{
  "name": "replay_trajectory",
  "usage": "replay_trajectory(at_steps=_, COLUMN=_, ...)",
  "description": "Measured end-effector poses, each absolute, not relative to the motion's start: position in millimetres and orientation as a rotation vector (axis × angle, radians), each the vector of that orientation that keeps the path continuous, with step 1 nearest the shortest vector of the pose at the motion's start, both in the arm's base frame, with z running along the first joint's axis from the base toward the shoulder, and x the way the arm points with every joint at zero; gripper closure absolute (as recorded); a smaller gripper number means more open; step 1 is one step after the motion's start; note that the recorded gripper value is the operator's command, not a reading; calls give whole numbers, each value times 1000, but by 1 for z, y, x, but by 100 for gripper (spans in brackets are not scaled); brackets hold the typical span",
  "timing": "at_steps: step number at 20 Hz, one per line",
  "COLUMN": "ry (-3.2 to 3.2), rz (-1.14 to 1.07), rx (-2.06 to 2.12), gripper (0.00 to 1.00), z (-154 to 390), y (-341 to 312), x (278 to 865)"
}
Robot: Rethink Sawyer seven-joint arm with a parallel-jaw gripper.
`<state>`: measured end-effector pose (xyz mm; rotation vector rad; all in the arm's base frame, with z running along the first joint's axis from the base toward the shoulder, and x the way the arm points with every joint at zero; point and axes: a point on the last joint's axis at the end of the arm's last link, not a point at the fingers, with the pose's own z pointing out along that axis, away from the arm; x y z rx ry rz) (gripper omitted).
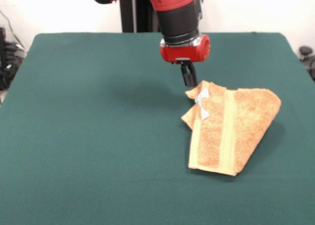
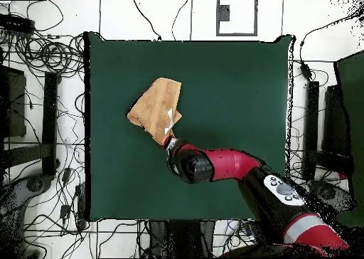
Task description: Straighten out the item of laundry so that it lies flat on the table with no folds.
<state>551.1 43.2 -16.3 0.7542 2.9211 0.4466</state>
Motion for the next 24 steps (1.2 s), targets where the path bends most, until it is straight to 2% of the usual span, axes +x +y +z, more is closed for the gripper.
replay_trajectory(at_steps=2, ry=2917, rz=444, rx=754, gripper=100, z=-15, y=42, x=552)
replay_trajectory(at_steps=3, ry=2913, rz=441, rx=756, gripper=0, z=-14, y=40, x=553)
replay_trajectory(at_steps=15, ry=2867, rz=455, rx=776, gripper=0, z=-13, y=32, x=558)
replay_trajectory(at_steps=24, ry=2713, rz=565, rx=802, gripper=0, z=-18, y=38, x=571)
